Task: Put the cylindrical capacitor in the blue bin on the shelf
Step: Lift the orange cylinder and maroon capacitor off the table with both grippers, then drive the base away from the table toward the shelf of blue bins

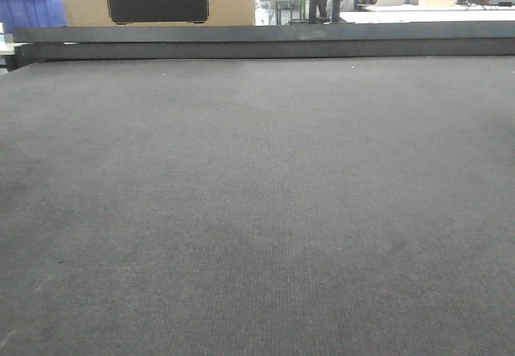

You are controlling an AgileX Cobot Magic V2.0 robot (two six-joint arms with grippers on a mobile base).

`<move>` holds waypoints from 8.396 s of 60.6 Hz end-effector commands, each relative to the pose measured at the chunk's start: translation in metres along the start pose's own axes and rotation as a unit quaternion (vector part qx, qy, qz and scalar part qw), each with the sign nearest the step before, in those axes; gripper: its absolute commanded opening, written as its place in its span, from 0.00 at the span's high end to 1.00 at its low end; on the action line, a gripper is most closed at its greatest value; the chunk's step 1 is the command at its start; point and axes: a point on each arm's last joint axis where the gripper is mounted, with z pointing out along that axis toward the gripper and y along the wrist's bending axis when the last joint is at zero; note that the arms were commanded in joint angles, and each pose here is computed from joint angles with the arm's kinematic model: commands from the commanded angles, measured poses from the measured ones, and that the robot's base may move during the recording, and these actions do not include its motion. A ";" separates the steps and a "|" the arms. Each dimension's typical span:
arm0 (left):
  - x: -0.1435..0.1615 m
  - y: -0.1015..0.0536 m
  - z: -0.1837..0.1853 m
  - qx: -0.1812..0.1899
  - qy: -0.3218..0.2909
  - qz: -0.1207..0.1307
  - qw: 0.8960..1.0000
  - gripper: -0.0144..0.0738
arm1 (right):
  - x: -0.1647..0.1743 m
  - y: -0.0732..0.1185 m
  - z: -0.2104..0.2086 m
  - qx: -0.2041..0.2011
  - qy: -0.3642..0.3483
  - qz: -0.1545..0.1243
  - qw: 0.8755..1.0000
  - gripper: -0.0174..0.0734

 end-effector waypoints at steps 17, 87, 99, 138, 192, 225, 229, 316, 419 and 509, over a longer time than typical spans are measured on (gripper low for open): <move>-0.014 0.000 -0.001 0.001 -0.024 -0.003 1.000 0.84 | 0.001 0.000 -0.003 -0.002 0.016 -0.007 1.000 0.94; -0.175 -0.088 -0.255 0.114 0.021 0.098 0.988 0.96 | -0.089 0.041 -0.106 -0.147 0.090 -0.003 0.985 0.94; -0.177 -0.074 -0.294 0.111 0.003 0.091 0.990 0.96 | -0.102 0.031 -0.147 -0.150 0.045 0.001 0.988 0.94; -0.181 -0.066 -0.320 0.109 -0.041 0.091 0.989 0.96 | -0.106 0.024 -0.178 -0.153 0.015 0.003 0.988 0.94; -0.181 -0.066 -0.318 0.109 -0.040 0.091 0.989 0.96 | -0.106 0.024 -0.178 -0.153 0.015 0.003 0.988 0.94; -0.181 -0.066 -0.318 0.109 -0.040 0.091 0.989 0.96 | -0.106 0.024 -0.178 -0.153 0.015 0.003 0.988 0.94; -0.181 -0.066 -0.318 0.109 -0.040 0.091 0.989 0.96 | -0.106 0.024 -0.178 -0.153 0.015 0.003 0.988 0.94; -0.181 -0.066 -0.320 0.109 -0.041 0.091 0.989 0.96 | -0.106 0.024 -0.178 -0.153 0.015 0.003 0.988 0.94; -0.181 -0.066 -0.320 0.109 -0.041 0.091 0.989 0.96 | -0.106 0.024 -0.178 -0.153 0.015 0.003 0.988 0.94; -0.181 -0.066 -0.318 0.107 -0.040 0.093 0.989 0.96 | -0.106 0.024 -0.178 -0.153 0.014 0.003 0.988 0.94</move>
